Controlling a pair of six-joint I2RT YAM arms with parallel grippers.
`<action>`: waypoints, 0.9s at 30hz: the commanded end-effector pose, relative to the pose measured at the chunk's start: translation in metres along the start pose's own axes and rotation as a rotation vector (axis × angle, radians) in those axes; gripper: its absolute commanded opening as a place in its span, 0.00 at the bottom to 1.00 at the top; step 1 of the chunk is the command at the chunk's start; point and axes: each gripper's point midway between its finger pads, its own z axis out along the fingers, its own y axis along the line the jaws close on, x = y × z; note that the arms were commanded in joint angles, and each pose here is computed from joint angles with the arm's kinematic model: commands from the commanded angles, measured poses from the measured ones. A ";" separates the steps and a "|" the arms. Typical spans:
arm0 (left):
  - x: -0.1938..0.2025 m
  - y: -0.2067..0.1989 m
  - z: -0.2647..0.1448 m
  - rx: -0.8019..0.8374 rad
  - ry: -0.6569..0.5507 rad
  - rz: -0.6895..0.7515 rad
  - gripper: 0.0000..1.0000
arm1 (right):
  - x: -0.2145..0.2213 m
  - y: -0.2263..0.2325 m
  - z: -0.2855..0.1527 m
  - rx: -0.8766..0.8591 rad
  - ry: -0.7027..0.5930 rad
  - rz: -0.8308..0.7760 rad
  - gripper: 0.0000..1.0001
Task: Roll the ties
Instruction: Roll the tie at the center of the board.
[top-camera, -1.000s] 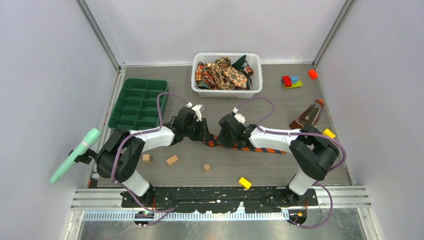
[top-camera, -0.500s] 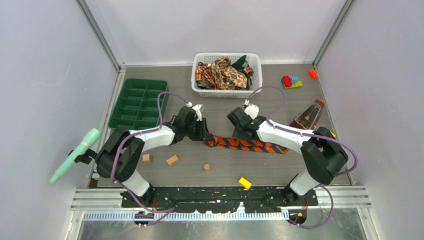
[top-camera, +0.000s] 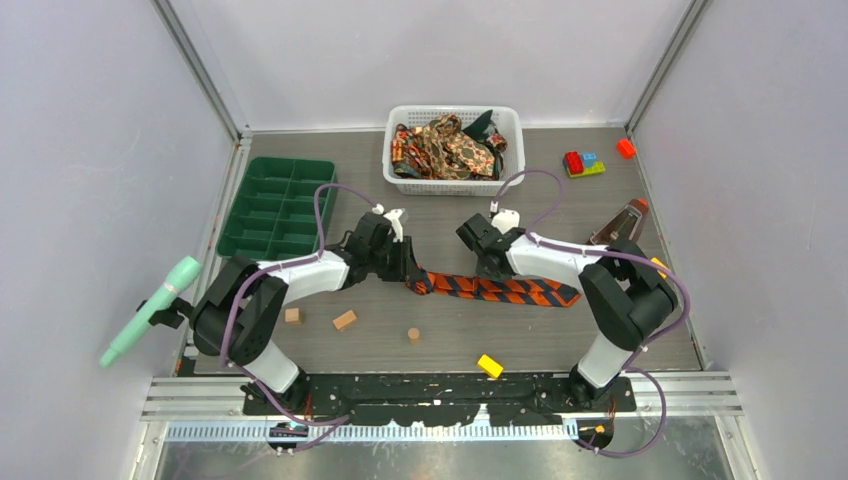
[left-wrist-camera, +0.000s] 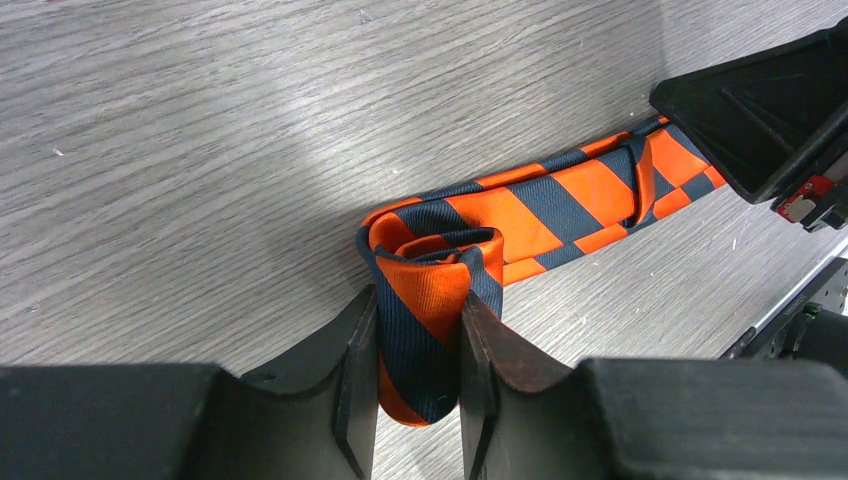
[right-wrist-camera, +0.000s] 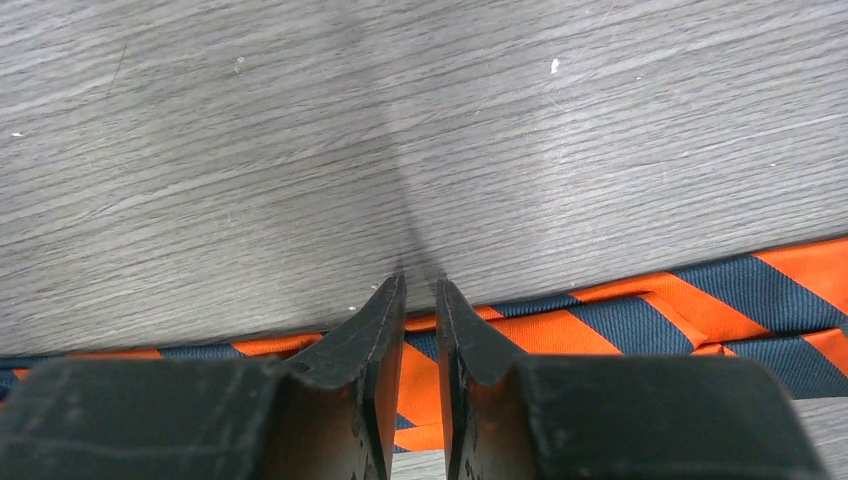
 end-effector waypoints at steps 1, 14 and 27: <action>-0.013 -0.006 -0.008 0.003 -0.034 0.015 0.31 | 0.002 -0.004 0.008 0.012 -0.006 -0.003 0.24; -0.025 -0.010 -0.008 0.000 -0.060 0.021 0.30 | 0.053 -0.038 -0.003 0.060 0.073 0.029 0.18; -0.021 0.000 -0.015 -0.062 -0.019 0.064 0.30 | 0.076 -0.026 -0.031 0.042 0.079 0.022 0.18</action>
